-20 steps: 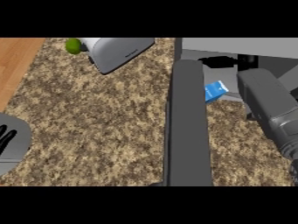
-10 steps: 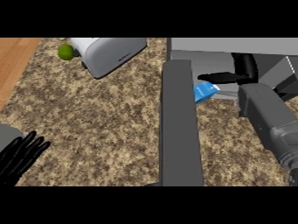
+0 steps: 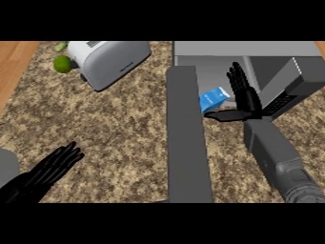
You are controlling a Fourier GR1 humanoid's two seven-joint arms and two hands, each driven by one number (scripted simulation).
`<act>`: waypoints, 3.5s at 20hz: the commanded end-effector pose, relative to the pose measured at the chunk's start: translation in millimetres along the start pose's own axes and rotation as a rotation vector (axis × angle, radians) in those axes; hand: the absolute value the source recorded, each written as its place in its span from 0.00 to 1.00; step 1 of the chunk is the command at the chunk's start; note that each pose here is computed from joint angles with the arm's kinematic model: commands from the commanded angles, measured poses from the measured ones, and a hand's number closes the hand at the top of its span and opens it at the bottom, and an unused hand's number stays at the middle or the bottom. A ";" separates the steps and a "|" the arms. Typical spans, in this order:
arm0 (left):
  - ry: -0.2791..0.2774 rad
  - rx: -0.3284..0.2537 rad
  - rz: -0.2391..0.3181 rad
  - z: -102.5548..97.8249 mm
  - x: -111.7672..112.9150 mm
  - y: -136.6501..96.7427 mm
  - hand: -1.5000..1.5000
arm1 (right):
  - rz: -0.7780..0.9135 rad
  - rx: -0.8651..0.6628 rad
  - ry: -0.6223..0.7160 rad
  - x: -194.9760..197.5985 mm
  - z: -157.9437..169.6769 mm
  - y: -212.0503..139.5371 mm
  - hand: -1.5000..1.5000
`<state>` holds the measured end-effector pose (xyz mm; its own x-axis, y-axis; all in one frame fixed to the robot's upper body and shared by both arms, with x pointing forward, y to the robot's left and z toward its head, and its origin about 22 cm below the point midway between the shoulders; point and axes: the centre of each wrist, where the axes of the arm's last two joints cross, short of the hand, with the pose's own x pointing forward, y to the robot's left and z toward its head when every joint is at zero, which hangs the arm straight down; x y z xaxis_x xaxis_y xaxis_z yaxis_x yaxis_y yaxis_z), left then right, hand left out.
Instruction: Pick up the milk, place it into the microwave and close the microwave
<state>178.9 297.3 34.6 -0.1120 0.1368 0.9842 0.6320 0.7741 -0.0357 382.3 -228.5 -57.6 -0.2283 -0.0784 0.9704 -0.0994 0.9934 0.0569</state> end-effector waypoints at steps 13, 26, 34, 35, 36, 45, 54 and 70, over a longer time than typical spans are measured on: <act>0.072 -0.073 -0.090 -70.2 -46.1 -16.0 1.00 | 0.033 -0.036 0.109 -65.5 159.5 -41.0 0.00; 0.097 -0.199 -0.202 -121.1 -80.8 -48.1 1.00 | 0.063 -0.094 0.047 -17.9 267.7 -116.2 0.00; 0.056 -0.285 -0.197 -145.6 -103.6 -107.2 1.00 | 0.004 -0.081 -0.077 33.7 296.7 -118.4 0.00; 0.100 -0.313 -0.227 -160.6 -102.9 -111.5 1.00 | 0.007 -0.022 -0.072 37.2 282.6 -111.7 0.00; 0.138 -0.334 -0.209 -155.7 -116.4 -112.9 1.00 | -0.050 -0.023 -0.092 36.9 288.5 -105.9 0.00; 0.148 -0.312 -0.228 -168.6 -127.0 -176.3 1.00 | -0.120 0.134 -0.149 91.8 254.7 -85.3 0.00; 0.091 -0.186 -0.287 -197.0 -105.6 -198.8 1.00 | -0.117 0.260 -0.165 131.0 229.4 -71.3 0.00; -0.021 0.136 -0.323 -263.0 -72.6 -167.7 1.00 | -0.140 0.322 -0.154 167.9 223.2 -50.9 0.00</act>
<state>268.6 1.2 0.7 -0.2795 -0.1343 0.9507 0.5038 0.8224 0.2643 132.0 -316.1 43.1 -0.3296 -0.2396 0.9132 -0.4274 0.9003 0.0820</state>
